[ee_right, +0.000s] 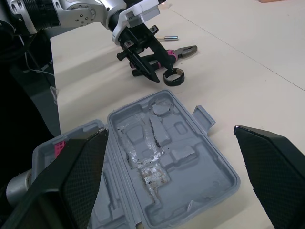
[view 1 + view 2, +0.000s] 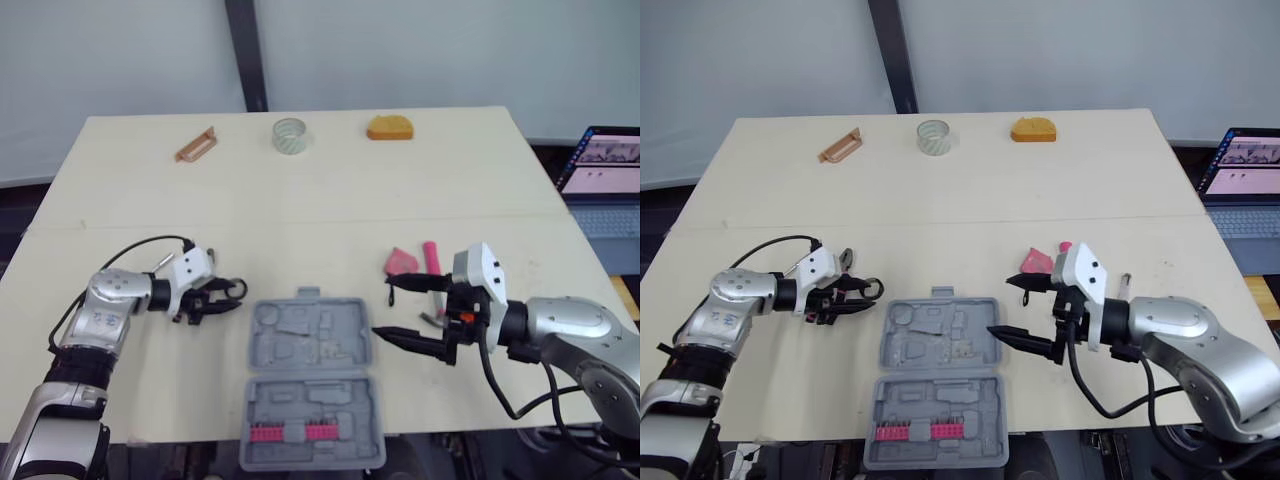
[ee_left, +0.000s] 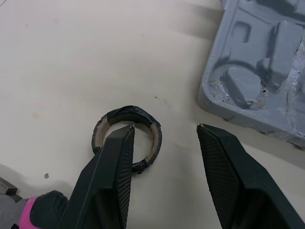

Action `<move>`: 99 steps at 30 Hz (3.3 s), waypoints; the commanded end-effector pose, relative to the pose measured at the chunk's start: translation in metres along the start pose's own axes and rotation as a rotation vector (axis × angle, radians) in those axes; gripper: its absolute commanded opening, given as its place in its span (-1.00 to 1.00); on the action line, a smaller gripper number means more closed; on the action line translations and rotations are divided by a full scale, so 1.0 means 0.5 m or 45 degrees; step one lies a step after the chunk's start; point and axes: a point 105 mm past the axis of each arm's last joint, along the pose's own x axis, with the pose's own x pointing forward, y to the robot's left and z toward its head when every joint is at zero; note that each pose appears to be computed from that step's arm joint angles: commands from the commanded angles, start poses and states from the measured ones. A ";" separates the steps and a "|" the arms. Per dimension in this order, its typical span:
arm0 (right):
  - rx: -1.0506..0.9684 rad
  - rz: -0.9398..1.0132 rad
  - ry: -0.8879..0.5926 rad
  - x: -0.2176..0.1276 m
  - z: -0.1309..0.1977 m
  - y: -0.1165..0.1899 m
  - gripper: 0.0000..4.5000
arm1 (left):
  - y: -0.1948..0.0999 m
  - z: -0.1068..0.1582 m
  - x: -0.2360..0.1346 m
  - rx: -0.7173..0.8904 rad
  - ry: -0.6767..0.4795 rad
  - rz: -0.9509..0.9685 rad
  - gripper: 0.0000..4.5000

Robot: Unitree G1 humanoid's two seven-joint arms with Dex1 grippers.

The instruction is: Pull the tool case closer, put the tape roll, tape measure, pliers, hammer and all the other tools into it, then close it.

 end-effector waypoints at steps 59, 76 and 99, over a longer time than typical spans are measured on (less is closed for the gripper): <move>-0.014 -0.015 -0.066 -0.002 0.011 0.020 1.00 | 0.019 0.023 0.018 0.042 0.005 0.011 0.01; -0.004 -0.016 -0.068 -0.001 0.007 0.025 1.00 | 0.019 0.024 0.023 0.037 0.006 -0.004 0.01; -0.005 -0.018 -0.073 -0.001 0.010 0.024 1.00 | 0.014 0.013 0.028 0.033 0.043 -0.010 -0.79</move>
